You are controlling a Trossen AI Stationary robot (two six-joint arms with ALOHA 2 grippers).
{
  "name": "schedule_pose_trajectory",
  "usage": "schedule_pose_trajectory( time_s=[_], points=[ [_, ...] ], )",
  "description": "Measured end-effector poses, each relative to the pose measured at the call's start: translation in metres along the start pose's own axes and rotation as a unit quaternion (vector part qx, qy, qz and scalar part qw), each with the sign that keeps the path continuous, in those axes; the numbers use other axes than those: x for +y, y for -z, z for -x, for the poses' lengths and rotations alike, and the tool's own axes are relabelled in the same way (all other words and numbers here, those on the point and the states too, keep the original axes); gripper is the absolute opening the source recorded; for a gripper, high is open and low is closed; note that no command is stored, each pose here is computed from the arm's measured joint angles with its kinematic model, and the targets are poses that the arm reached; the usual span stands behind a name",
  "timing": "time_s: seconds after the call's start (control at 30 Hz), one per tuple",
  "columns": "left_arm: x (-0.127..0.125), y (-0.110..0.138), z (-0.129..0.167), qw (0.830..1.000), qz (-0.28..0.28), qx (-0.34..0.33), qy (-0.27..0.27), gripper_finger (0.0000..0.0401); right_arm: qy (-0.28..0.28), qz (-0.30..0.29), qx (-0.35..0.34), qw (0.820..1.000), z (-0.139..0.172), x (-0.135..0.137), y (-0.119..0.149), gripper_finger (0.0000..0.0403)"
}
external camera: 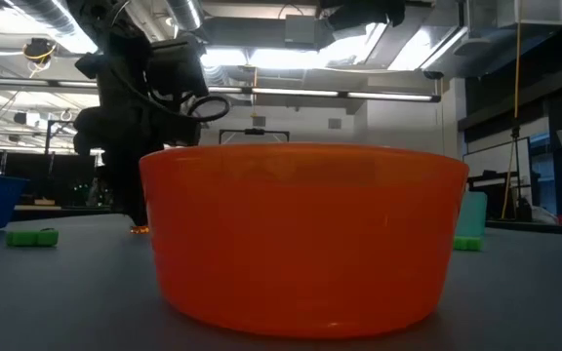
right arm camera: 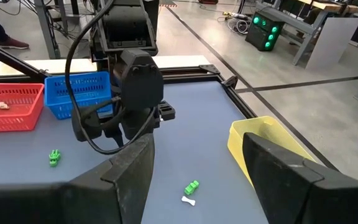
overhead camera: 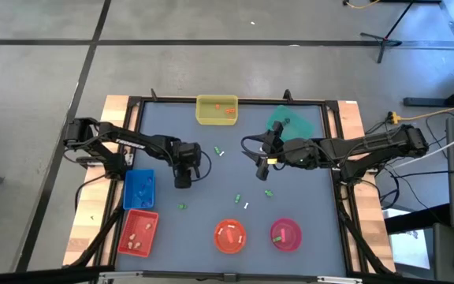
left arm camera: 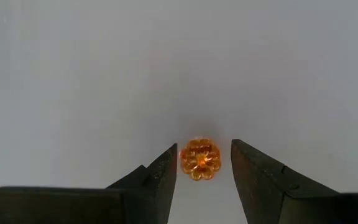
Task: Sort Halloween decoration
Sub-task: Put the orange pumpkin toy into the yellow bin
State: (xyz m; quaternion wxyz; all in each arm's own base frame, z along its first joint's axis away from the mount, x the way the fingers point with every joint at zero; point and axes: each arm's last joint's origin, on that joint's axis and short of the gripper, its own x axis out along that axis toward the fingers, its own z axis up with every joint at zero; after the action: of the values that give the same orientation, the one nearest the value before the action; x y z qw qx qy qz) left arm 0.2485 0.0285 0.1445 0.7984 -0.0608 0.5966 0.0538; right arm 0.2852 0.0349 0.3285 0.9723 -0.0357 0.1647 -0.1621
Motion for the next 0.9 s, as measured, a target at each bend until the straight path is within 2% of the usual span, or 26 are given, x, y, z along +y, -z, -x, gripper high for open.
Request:
schedule_pose_trajectory(
  time_s=[0.4, 0.77, 0.9],
  points=[
    [0.000, 0.001, -0.016, 0.999, 0.014, 0.035, 0.004, 0.0135, 0.000, 0.001, 0.003, 1.000, 0.000, 0.000, 0.001, 0.0246],
    [0.000, 0.002, -0.016, 0.999, 0.013, 0.037, -0.003, 0.0135, -0.001, 0.001, 0.003, 1.000, 0.000, 0.000, 0.001, 0.0246],
    [0.000, 0.003, -0.016, 0.999, 0.013, 0.039, -0.005, 0.0121, -0.001, 0.001, 0.002, 1.000, 0.000, 0.000, 0.001, 0.0246]
  ],
)
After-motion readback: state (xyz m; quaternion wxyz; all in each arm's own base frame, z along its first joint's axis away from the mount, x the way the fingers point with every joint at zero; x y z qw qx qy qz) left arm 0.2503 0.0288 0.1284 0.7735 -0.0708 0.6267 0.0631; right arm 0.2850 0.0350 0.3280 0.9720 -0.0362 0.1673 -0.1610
